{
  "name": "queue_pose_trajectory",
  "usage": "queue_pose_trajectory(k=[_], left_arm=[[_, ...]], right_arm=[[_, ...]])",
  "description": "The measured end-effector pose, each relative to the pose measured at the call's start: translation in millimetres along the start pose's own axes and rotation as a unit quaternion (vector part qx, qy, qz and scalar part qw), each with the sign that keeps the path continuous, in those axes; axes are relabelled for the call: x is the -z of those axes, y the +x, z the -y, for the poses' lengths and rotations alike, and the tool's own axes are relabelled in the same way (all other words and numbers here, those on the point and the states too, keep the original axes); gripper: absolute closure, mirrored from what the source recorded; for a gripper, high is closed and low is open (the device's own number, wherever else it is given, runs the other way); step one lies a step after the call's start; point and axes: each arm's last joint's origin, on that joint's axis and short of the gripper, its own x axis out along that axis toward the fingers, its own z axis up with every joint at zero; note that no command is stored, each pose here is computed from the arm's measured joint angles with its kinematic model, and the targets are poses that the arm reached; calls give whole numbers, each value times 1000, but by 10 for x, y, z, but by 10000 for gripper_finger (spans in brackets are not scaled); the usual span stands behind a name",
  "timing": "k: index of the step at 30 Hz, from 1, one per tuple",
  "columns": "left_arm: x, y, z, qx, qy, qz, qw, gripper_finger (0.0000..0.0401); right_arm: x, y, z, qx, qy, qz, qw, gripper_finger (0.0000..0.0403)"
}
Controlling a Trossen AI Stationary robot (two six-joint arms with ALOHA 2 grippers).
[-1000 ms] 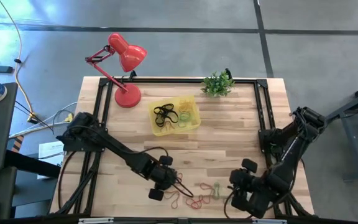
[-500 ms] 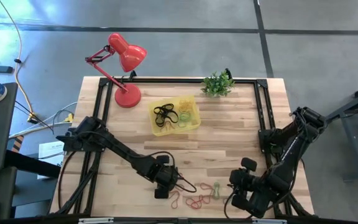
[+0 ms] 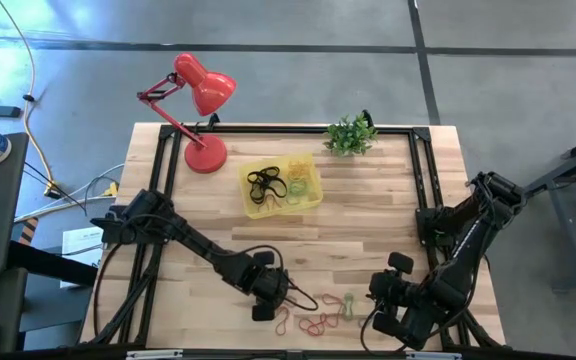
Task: Pick and place rubber bands into bin
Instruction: Put the red rubber band into the yellow bin
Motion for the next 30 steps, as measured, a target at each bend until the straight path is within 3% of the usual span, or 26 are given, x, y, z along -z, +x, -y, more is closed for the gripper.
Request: queue_pose_trajectory(k=[4,10,21,30], left_arm=[[6,6,-10,-12,1,0,1000,295],[13,13,-26,-31,27,3,999,389],[25,-110,-68,-64,44,9,997,400],[-52,-564,-120,-94,41,63,993,401]], right_arm=[[1,0,2,1,-1,0,1000,261],[7,0,21,10,-6,-3,1000,264],[18,-6,40,21,-14,1,1000,265],[18,-9,40,23,-15,8,1000,265]])
